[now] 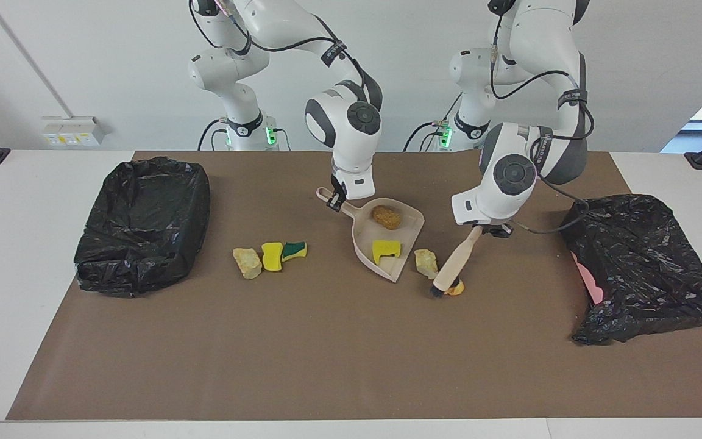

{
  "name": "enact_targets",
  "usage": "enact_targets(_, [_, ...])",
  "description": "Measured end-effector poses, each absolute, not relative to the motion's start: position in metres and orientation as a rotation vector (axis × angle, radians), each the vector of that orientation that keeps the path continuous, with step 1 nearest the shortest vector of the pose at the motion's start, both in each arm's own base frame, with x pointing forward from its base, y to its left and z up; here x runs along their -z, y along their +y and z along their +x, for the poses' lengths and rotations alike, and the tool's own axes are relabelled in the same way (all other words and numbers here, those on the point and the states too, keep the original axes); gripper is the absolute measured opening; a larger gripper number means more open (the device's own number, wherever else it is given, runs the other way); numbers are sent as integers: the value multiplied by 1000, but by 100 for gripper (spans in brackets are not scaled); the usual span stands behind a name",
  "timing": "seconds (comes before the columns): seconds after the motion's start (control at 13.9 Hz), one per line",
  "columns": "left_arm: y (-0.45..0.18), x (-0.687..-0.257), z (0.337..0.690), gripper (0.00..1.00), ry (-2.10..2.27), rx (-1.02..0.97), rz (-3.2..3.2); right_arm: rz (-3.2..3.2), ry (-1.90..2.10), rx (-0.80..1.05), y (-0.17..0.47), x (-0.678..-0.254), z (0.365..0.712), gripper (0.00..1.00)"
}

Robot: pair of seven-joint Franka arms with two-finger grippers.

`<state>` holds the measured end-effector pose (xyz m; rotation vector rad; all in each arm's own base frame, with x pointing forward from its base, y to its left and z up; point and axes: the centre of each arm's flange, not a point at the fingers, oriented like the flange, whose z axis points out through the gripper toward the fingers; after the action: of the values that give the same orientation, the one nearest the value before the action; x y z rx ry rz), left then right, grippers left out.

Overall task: Sweep and dump trash in bin
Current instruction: 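Sweep the bread chunks toward the dustpan with the left gripper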

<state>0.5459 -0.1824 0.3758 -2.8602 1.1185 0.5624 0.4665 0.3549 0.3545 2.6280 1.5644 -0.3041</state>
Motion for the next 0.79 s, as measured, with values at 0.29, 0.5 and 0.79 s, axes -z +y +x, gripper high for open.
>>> enact_targets(0.29, [-178, -409, 535, 26, 1087, -586, -2894, 2628, 1564, 305, 355, -354, 466, 32])
enact_targets(0.5, [-168, -422, 545, 26, 1037, -474, -2926, 2628, 1564, 305, 355, -354, 466, 32])
enact_targets(0.79, [-127, -395, 560, 26, 936, -438, -2974, 2628, 1564, 305, 355, -354, 466, 32])
